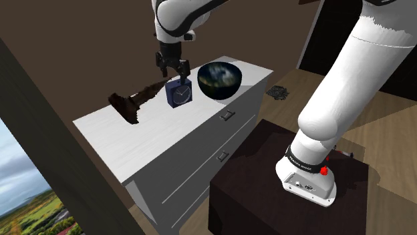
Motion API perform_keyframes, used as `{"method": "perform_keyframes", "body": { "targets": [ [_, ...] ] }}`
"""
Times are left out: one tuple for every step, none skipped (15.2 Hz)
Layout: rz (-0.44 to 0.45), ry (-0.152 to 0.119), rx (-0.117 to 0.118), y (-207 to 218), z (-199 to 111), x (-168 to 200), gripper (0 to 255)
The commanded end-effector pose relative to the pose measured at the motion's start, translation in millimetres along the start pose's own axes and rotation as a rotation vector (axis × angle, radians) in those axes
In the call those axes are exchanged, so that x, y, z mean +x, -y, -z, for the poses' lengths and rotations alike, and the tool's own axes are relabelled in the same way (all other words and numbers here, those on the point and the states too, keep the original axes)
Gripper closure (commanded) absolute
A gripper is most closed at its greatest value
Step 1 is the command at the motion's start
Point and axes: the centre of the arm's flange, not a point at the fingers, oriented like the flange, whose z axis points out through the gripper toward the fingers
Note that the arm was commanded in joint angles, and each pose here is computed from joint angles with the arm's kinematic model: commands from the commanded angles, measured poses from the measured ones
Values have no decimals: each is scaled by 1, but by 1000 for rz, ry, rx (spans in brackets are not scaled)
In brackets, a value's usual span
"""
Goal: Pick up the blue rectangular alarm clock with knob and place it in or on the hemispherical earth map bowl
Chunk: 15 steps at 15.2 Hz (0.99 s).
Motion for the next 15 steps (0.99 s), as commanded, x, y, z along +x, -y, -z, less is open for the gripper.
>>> {"method": "perform_keyframes", "body": {
  "targets": [
    [5,15,-64,-2,-34,-2,0],
    [5,15,-64,-2,-34,-2,0],
    [5,15,-64,-2,-34,-2,0],
    [5,15,-64,-2,-34,-2,0],
    [5,15,-64,-2,-34,-2,0],
    [5,15,-64,-2,-34,-2,0],
    [4,15,-63,-3,-37,-1,255],
    [5,15,-64,-4,-39,2,255],
    [5,16,-63,-7,-48,7,255],
    [5,16,-64,-4,-53,6,255],
    [4,17,-64,-2,-55,7,255],
    [5,18,-64,-2,-64,5,255],
    [5,16,-65,-8,-57,-8,255],
    [4,15,-64,-20,-43,-7,255],
    [4,15,-64,-22,-34,-15,255]
  ]
}}
